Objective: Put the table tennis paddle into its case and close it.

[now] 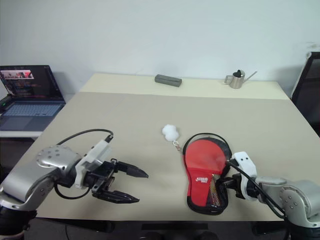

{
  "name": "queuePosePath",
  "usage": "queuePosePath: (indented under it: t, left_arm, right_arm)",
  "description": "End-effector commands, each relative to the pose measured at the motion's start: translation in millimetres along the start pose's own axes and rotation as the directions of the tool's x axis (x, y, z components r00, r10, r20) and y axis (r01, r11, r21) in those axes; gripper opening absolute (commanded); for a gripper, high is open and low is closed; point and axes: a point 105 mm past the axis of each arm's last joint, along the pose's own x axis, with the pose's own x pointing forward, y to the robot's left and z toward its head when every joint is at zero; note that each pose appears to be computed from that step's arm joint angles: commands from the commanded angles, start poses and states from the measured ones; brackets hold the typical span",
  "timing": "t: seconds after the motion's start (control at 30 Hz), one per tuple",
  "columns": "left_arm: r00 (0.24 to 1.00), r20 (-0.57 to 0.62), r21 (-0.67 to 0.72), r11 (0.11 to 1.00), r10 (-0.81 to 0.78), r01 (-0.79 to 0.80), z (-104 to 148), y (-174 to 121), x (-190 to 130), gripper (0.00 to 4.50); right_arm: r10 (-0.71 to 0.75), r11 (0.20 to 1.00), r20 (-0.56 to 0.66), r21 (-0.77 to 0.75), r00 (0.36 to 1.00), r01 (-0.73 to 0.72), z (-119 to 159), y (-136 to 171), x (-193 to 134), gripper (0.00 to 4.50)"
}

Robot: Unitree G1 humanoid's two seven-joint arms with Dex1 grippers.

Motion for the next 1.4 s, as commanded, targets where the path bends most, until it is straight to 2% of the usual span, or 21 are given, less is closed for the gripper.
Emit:
queuePosePath:
  t: [0.03, 0.4, 0.63, 0.73, 0.87, 1.0, 1.13, 1.2, 1.3, 1.4]
  left_arm:
    - [0.999, 0.012, 0.043, 0.999, -0.034, 0.034, 7.4, -1.2, 3.1, 3.28]
    - [1.000, 0.006, 0.044, 0.999, -0.029, 0.028, 5.0, -1.2, 2.2, 3.28]
    - [1.000, 0.007, 0.051, 0.999, -0.013, 0.012, 5.2, 1.4, 2.4, 3.28]
    - [0.999, 0.016, 0.055, 0.998, 0.038, -0.039, 6.2, 7.0, -1.8, 3.28]
    - [0.995, 0.031, 0.051, 0.994, 0.094, -0.095, 7.2, 10.5, -6.4, 3.28]
    - [0.987, 0.045, 0.029, 0.988, 0.154, -0.155, 4.8, 9.8, -12.8, 3.28]
    - [0.974, 0.057, 0.013, 0.976, 0.218, -0.219, 3.1, 11.4, -19.1, 3.28]
    - [0.966, 0.063, 0.007, 0.968, 0.250, -0.251, 2.8, 13.3, -22.0, 3.28]
    - [0.951, 0.069, 0.002, 0.954, 0.300, -0.301, 2.0, 17.0, -26.9, 3.28]
    - [0.930, 0.077, 0.003, 0.933, 0.360, -0.361, 2.3, 23.8, -33.9, 3.28]
  right_arm:
    - [-0.005, 1.000, -0.058, 0.009, 0.998, 0.005, -14.0, 0.8, -1.3, 0.01]
    - [-0.052, 0.999, -0.097, 0.006, 0.994, 0.053, -23.6, -7.6, -6.6, 0.01]
    - [-0.049, 0.999, -0.044, 0.010, 0.998, 0.050, -10.0, -2.3, 1.3, 0.01]
    - [-0.100, 0.994, 0.017, 0.053, 0.995, 0.099, 4.4, -14.9, -3.3, 0.70]
    - [-0.133, 0.989, 0.066, 0.071, 0.989, 0.128, 12.9, -28.6, -16.0, 1.91]
    - [-0.131, 0.991, 0.239, 0.030, 0.962, 0.128, 34.5, -40.0, -36.2, 1.91]
    - [-0.044, 0.989, 0.434, -0.105, 0.900, 0.100, 61.0, -31.5, -51.0, 1.91]
    - [0.035, 0.982, 0.464, -0.182, 0.885, 0.056, 65.6, -20.3, -54.0, 1.91]
    - [0.232, 0.949, 0.490, -0.304, 0.840, -0.085, 72.5, 13.2, -55.9, 1.91]
    - [0.337, 0.910, 0.503, -0.390, 0.796, -0.139, 84.5, 33.5, -54.5, 1.91]
